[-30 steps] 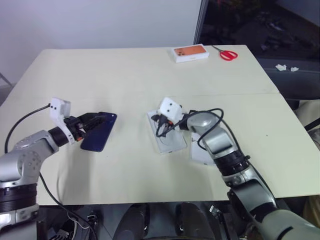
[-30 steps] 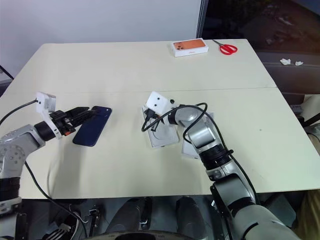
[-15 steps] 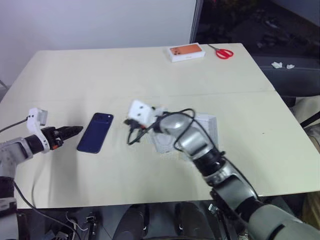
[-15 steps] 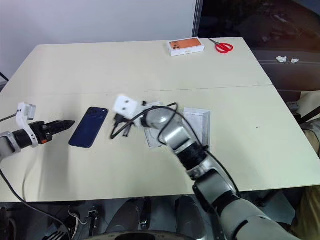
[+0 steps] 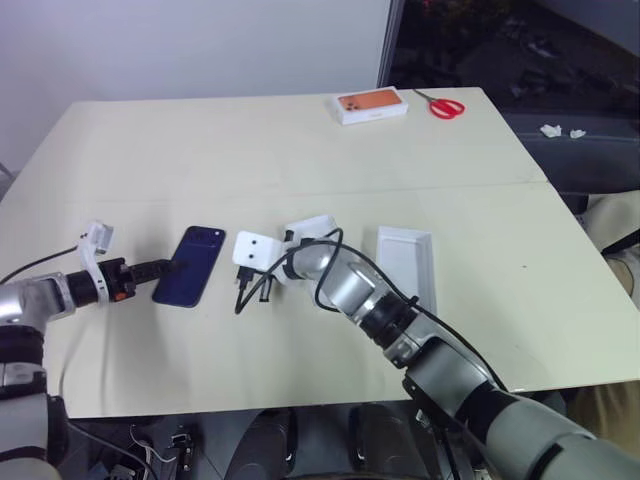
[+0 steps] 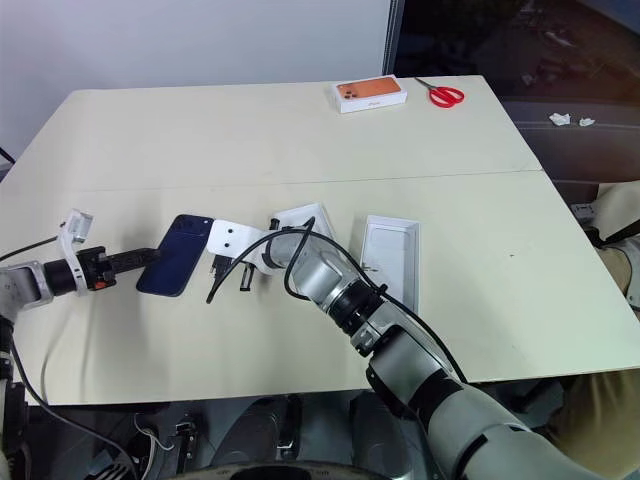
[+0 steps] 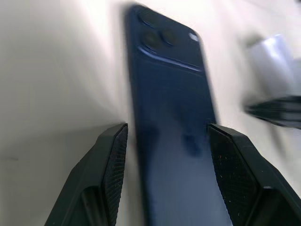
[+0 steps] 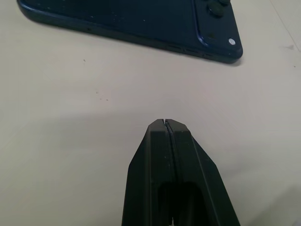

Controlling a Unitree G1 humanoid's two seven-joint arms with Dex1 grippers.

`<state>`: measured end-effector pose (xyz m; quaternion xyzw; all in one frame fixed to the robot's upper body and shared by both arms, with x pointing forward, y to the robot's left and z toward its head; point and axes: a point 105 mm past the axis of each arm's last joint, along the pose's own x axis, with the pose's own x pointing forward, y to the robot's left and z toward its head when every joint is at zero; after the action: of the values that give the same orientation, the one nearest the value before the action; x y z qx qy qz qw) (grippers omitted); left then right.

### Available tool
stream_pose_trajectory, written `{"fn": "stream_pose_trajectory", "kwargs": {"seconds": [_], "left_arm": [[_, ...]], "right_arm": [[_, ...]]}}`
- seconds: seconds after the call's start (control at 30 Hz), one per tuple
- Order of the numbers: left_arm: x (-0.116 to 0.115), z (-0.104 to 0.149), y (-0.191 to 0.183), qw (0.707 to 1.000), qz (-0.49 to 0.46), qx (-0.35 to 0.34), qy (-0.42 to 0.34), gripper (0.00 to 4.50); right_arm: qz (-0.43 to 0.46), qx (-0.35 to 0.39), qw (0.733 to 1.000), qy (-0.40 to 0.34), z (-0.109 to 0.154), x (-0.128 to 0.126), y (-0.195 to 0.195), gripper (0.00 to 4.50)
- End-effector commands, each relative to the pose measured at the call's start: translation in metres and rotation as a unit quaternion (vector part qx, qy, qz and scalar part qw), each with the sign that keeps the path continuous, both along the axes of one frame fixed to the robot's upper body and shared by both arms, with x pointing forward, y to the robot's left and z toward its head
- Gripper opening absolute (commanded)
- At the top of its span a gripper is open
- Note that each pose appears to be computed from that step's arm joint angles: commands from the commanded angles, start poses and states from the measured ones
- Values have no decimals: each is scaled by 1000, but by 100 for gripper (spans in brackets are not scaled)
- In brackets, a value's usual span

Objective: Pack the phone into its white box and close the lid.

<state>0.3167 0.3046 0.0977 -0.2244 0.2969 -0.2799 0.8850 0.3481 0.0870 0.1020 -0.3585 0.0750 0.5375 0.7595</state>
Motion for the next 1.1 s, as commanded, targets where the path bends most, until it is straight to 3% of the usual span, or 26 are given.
{"fn": "stream_pose_trajectory", "kwargs": {"seconds": [0.03,0.3,0.83,1.1], "left_arm": [[-13,-37,-17,996,-34,-5,81,282],[-13,-51,-41,992,-65,-12,107,282],[-4,-48,-22,993,-11,46,105,282],[-2,-60,-61,993,-40,4,113,282]], "right_arm": [[22,13,1000,-17,16,-6,10,3],[14,11,1000,-19,16,-4,8,3],[-5,-12,1000,-2,6,0,4,3],[-24,-21,998,59,-14,-4,9,3]]}}
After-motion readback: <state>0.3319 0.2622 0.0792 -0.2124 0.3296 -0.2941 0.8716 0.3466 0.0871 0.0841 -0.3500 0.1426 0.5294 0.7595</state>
